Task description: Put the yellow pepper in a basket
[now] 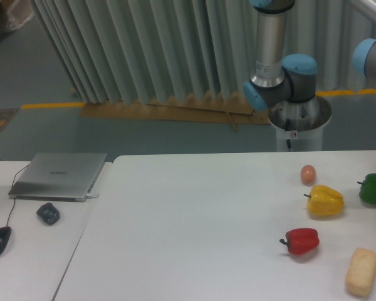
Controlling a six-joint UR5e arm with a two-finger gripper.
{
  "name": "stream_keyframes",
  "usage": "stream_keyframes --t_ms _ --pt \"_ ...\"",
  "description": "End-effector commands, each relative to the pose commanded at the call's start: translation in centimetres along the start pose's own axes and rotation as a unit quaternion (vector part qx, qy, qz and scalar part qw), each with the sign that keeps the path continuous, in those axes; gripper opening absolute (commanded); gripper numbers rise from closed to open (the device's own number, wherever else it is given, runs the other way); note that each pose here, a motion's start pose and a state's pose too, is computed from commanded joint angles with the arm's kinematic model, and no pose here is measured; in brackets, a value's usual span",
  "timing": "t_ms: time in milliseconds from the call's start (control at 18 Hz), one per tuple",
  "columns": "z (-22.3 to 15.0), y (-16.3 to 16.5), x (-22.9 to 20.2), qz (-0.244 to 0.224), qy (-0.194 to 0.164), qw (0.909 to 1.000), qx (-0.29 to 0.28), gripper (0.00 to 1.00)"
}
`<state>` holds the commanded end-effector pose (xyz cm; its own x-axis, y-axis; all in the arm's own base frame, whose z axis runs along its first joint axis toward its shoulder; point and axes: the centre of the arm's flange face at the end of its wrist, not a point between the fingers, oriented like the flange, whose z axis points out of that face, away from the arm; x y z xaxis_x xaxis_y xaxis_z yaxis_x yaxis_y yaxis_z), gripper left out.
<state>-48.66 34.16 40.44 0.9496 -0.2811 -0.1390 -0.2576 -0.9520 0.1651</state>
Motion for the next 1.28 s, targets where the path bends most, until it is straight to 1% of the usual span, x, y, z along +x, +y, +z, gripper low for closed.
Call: stream_keyframes --t_ms 167,222,278,333,389,444,556,1056,1278 --pt "0.6 -0.1 0.2 -0.002 -0.005 1.0000 0.003 1.00" --pt "0.9 0.4 -0.1 -0.010 -0.014 0.9998 0.006 1.00" --pt "1.6 0.7 -0.2 -0.014 -0.011 0.9998 0.012 1.00" --pt "1.9 1.5 -0.3 -0.018 -0.009 0.9996 0.021 1.00" --pt "1.9 2.0 -0.5 -0.026 -0.008 0.9987 0.043 1.00" --pt "1.8 2.0 -0.7 -0.030 -0.008 0.9981 0.053 1.00" --pt "2.0 2.9 -0.9 -0.039 -0.007 0.9978 0.053 1.00" --pt "1.6 3.0 -1.1 -0.037 -0.008 0.9980 0.051 1.00" --pt "2.0 3.4 -1.0 -0.039 -0.001 0.9979 0.051 1.00"
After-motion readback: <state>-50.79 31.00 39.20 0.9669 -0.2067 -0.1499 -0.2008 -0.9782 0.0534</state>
